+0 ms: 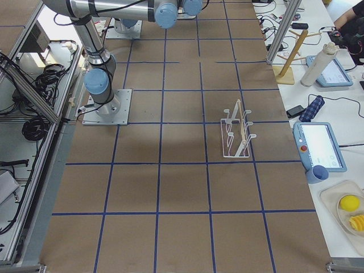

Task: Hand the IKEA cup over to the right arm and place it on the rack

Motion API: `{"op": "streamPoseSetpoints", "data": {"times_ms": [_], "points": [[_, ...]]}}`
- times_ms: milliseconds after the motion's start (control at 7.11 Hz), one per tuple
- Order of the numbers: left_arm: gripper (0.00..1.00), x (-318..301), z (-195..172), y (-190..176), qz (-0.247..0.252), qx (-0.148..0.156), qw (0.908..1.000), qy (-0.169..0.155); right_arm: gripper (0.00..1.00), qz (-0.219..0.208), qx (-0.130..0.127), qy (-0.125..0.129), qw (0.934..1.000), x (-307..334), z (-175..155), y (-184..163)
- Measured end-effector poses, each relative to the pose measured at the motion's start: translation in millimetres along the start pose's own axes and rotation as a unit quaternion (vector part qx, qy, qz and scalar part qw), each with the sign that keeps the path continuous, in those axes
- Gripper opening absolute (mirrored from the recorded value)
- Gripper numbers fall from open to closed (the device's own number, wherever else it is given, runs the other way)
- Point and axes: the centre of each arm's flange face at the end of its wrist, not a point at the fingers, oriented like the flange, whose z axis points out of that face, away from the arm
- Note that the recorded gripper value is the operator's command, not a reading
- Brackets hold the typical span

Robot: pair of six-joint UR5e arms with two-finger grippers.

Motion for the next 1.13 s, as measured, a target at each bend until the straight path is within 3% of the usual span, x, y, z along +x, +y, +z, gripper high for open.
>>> {"op": "streamPoseSetpoints", "data": {"times_ms": [281, 1126], "points": [[0.00, 10.2, 27.0, 12.0, -0.029, 0.003, 0.9973, 0.068, 1.00, 0.032, 0.000, 0.002, 0.9995, 17.8, -0.4, -14.8], [0.00, 44.7, 66.0, 32.8, -0.040, 0.024, 0.9842, 0.171, 1.00, 0.076, 0.000, 0.008, 0.9971, 63.5, -0.6, -53.5]]}}
